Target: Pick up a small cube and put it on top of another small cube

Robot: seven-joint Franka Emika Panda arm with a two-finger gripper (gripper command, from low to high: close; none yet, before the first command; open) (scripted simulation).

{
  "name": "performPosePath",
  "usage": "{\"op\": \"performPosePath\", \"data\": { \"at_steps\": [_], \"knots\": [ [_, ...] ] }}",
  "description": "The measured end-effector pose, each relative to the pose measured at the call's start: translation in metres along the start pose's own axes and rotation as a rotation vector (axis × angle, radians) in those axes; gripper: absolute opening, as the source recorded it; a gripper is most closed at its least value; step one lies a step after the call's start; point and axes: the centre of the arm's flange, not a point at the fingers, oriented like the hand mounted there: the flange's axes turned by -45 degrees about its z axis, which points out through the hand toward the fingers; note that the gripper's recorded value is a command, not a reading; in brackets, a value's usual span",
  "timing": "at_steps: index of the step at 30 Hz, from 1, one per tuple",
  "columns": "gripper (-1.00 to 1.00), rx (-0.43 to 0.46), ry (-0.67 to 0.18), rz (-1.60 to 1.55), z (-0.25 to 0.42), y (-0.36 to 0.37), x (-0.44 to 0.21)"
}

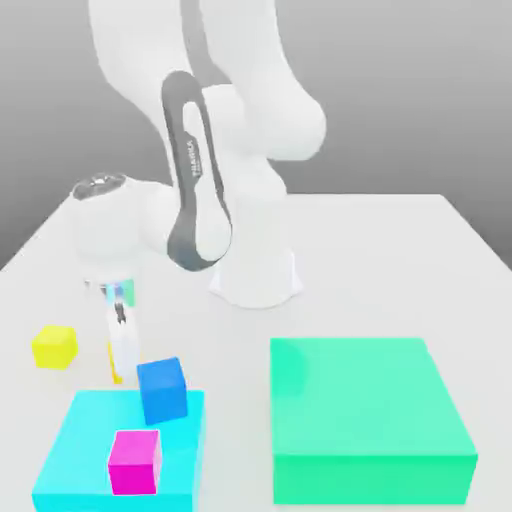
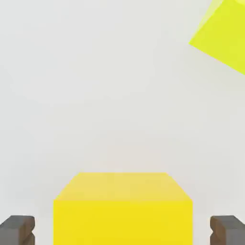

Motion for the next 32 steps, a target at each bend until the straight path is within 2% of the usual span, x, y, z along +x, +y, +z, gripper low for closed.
{"op": "performPosePath", "data": {
  "at_steps": [4, 12, 18, 23, 28, 29, 32],
  "knots": [
    [-1.0, 0.001, 0.0, 0.0, -0.001, 0.0, 0.0],
    [-1.0, 0.0, 0.0, 0.001, -0.057, -0.001, 0.001],
    [-1.0, 0.003, 0.0, 0.01, -0.112, -0.074, 0.004],
    [-1.0, 0.004, -0.001, 0.015, -0.172, -0.151, -0.021],
    [-1.0, 0.001, 0.0, 0.017, -0.138, -0.169, -0.03],
    [1.0, 0.002, 0.0, 0.016, -0.128, -0.169, -0.031],
    [1.0, 0.002, 0.0, 0.016, -0.128, -0.169, -0.031]
  ]
}}
